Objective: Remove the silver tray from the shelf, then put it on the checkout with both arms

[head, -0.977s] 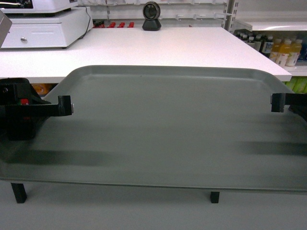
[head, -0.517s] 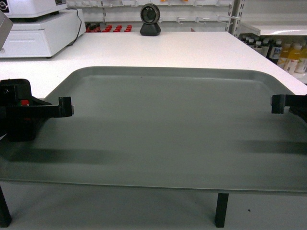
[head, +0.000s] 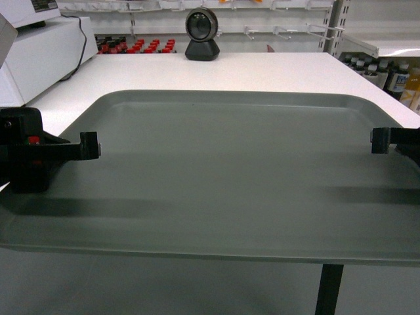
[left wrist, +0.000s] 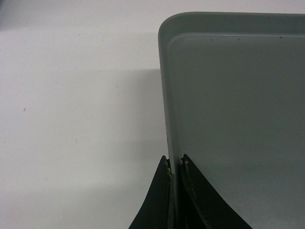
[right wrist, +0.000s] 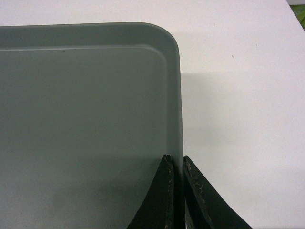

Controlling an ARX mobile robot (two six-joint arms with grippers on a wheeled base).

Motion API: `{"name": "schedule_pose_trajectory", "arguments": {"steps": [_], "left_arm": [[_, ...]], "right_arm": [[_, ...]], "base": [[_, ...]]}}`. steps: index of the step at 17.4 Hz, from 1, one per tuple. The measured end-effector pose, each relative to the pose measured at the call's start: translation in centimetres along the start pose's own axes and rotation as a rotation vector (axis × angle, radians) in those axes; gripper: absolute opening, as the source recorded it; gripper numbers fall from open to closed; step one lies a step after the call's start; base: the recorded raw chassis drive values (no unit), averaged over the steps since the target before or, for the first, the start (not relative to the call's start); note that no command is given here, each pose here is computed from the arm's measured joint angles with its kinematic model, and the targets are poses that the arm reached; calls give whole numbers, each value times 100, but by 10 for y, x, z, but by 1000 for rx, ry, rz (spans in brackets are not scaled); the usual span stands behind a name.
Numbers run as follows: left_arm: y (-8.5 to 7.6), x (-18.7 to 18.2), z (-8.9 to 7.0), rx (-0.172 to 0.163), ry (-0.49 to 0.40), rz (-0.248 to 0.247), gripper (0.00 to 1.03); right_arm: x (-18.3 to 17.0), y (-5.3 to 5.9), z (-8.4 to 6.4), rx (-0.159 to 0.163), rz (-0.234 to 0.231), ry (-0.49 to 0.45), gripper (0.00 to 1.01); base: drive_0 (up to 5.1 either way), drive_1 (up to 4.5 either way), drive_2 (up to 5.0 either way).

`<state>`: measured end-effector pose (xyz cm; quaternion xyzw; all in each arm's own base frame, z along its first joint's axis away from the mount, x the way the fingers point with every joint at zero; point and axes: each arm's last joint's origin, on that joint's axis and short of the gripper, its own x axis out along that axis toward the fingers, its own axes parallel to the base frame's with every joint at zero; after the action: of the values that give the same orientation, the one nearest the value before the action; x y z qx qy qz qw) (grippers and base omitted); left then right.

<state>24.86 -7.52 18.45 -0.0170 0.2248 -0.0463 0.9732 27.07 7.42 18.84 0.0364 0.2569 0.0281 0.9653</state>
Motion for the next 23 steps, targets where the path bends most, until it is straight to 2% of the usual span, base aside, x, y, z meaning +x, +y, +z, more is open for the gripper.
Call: {"name": "schedule_pose_trajectory", "arguments": {"steps": [9, 21, 22, 23], "left_arm": [[0, 0, 1, -2, -10, -2, 3], [0, 0, 1, -1, -3, -2, 3], [0, 0, 0, -2, -3, -2, 3], [-3, 1, 3, 3, -74, 20, 3]], "right_arm": [[0, -1, 2, 4, 3, -11, 3], [0, -1, 1, 2, 1, -2, 3], [1, 0, 1, -7, -11, -73, 3], [0, 1, -2, -39, -58, -190, 3]], "base": [[11, 443, -420], [0, 0, 0], [0, 0, 0], [0, 0, 0]]}}
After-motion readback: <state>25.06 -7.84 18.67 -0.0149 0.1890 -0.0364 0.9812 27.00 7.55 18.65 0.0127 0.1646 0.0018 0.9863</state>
